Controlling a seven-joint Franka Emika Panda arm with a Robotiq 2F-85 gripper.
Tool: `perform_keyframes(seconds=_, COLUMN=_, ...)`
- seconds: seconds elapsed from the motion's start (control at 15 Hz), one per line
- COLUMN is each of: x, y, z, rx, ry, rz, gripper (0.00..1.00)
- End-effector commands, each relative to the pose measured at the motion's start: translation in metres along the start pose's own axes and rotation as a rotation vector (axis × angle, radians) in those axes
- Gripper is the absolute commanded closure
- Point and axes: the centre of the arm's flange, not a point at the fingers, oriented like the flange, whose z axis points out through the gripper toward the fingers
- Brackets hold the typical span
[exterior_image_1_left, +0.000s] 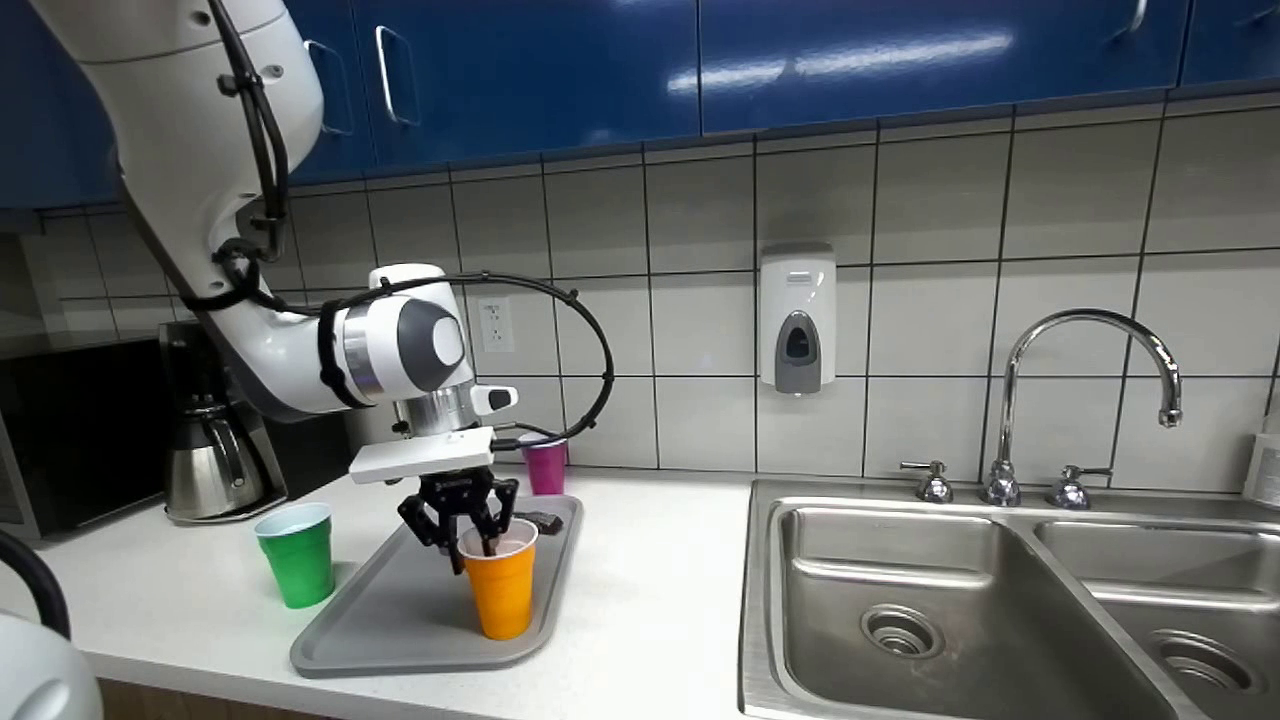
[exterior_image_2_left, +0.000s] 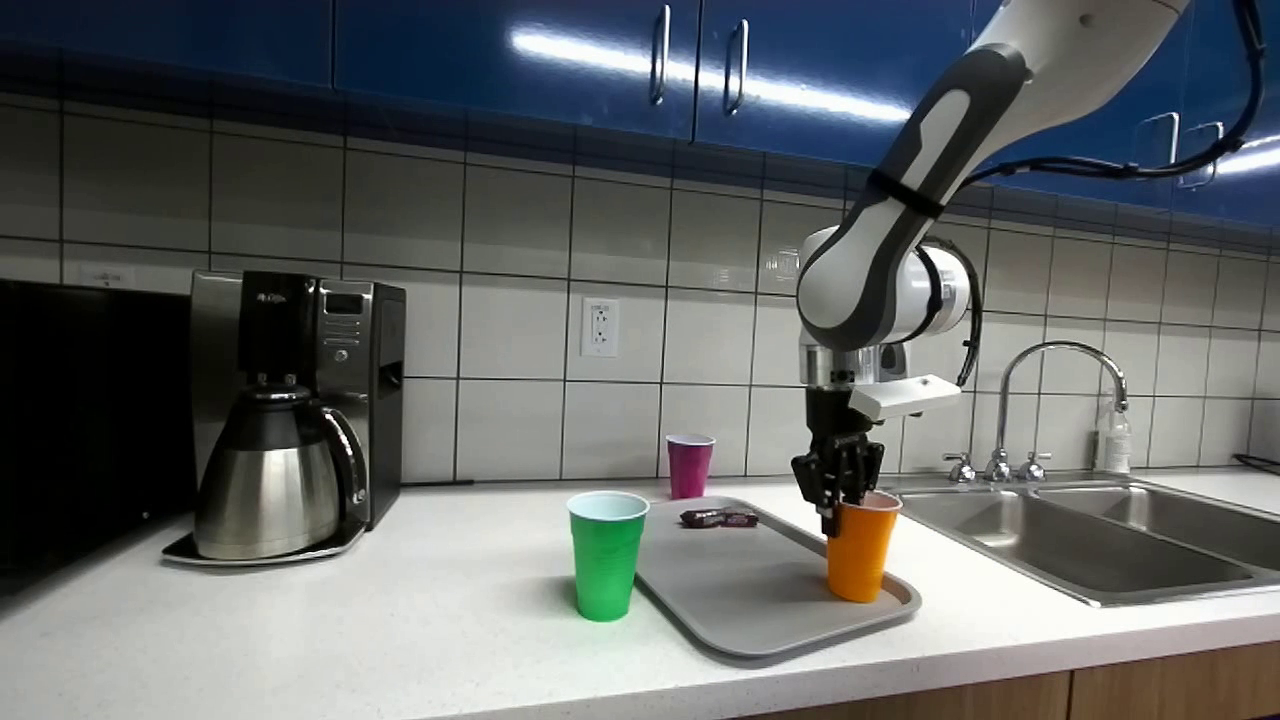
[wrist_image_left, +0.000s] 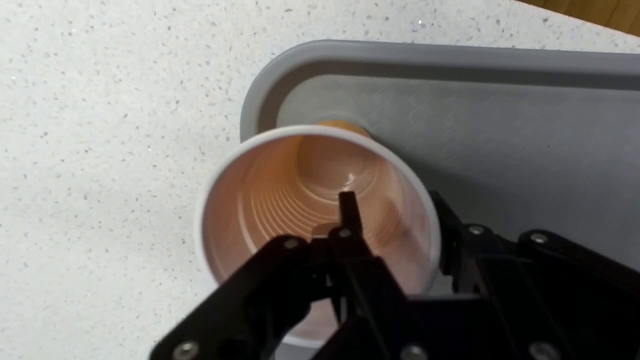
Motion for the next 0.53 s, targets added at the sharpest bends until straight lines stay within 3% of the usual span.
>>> perform_keyframes(seconds=0.0, x=-0.005, y=0.002, z=-0.013, rx=0.005, ry=0.006, rz=-0.011, gripper=0.28)
perform_keyframes(seconds=0.27, x=-0.007, y=0.005, z=-0.027, rx=0.02, ry=0.021, rz=-0.006, gripper=0.01)
perform_keyframes(seconds=0.47, x=-0.006, y=0.007, z=-0.039, rx=0.028, ry=0.045, rz=-0.003, gripper=0.0)
